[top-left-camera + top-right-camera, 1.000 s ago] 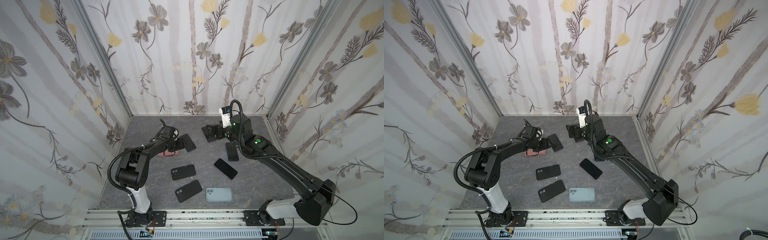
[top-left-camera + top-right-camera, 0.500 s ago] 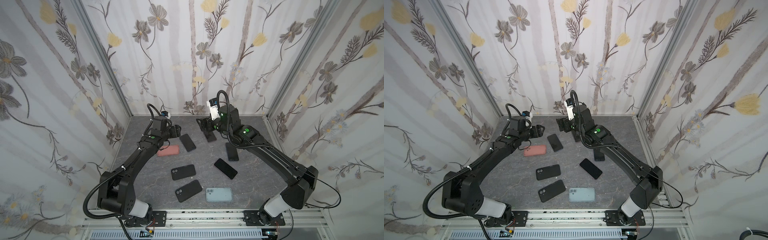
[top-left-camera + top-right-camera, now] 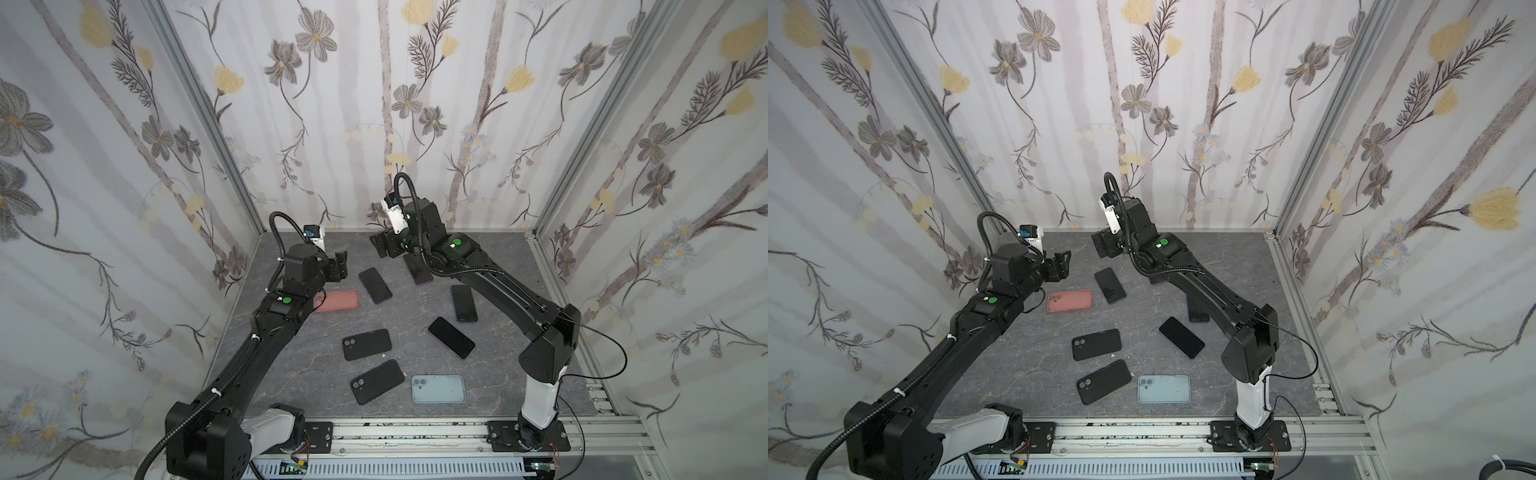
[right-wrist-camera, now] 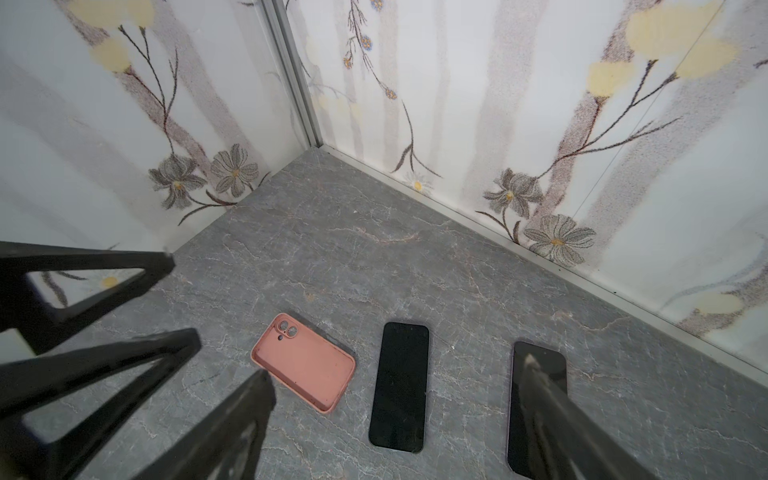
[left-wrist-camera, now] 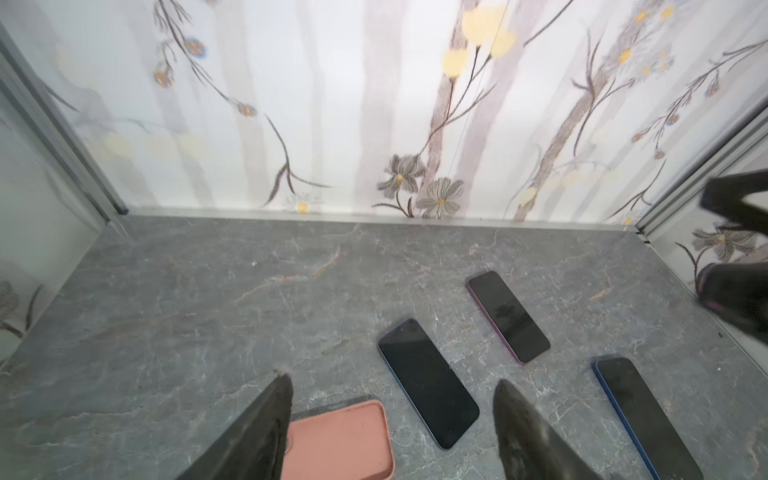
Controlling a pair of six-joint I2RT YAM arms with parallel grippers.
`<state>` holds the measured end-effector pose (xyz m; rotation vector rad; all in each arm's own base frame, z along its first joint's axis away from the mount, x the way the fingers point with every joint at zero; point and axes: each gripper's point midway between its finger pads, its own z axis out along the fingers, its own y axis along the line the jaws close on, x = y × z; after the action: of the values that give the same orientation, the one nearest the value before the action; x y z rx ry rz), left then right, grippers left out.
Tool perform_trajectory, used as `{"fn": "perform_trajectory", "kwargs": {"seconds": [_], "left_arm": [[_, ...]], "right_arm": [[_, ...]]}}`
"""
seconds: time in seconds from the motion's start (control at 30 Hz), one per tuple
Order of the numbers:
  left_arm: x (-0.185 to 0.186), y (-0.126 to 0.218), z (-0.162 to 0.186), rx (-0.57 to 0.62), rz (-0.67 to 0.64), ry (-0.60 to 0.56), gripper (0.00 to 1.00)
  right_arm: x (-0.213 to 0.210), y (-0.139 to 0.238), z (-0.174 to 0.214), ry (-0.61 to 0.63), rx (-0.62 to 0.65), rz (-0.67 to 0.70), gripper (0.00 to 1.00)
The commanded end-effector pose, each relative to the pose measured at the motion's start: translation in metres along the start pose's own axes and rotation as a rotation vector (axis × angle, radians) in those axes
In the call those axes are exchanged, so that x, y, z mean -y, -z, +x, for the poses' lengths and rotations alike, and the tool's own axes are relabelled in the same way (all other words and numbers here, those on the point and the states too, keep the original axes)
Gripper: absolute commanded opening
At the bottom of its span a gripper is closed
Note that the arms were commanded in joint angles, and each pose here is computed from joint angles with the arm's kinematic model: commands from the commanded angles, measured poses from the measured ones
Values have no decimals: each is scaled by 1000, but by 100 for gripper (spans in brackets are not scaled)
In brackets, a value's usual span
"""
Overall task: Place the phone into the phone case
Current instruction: 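Lower the right gripper onto the blue-framed black phone while the left gripper hovers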
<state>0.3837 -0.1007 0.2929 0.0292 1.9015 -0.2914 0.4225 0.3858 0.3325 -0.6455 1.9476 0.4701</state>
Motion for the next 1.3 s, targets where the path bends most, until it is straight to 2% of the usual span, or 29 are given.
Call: {"fn": "perform_trajectory", "kwargs": {"seconds": [0.0,0.27,0.47,0.73,0.9,1.27], "left_arm": [[-5,13,-16,92,-27,-17,75],[-15,35,-6,125,-59,16,76],[-10,43,11,104,-12,14,84],[-4,46,38,47,48,25,83],[-4,46,52,16,59,16,78],[-5,42,65,-18,58,-18,78]], "right_arm": [[-8,-12,12,35,-46,-31,91],[-4,-51,46,22,-138,7,93],[1,-74,82,8,-226,31,95],[3,-103,137,-1,-353,42,97],[2,-122,168,-11,-411,31,96],[5,-143,220,-34,-518,28,95]]}}
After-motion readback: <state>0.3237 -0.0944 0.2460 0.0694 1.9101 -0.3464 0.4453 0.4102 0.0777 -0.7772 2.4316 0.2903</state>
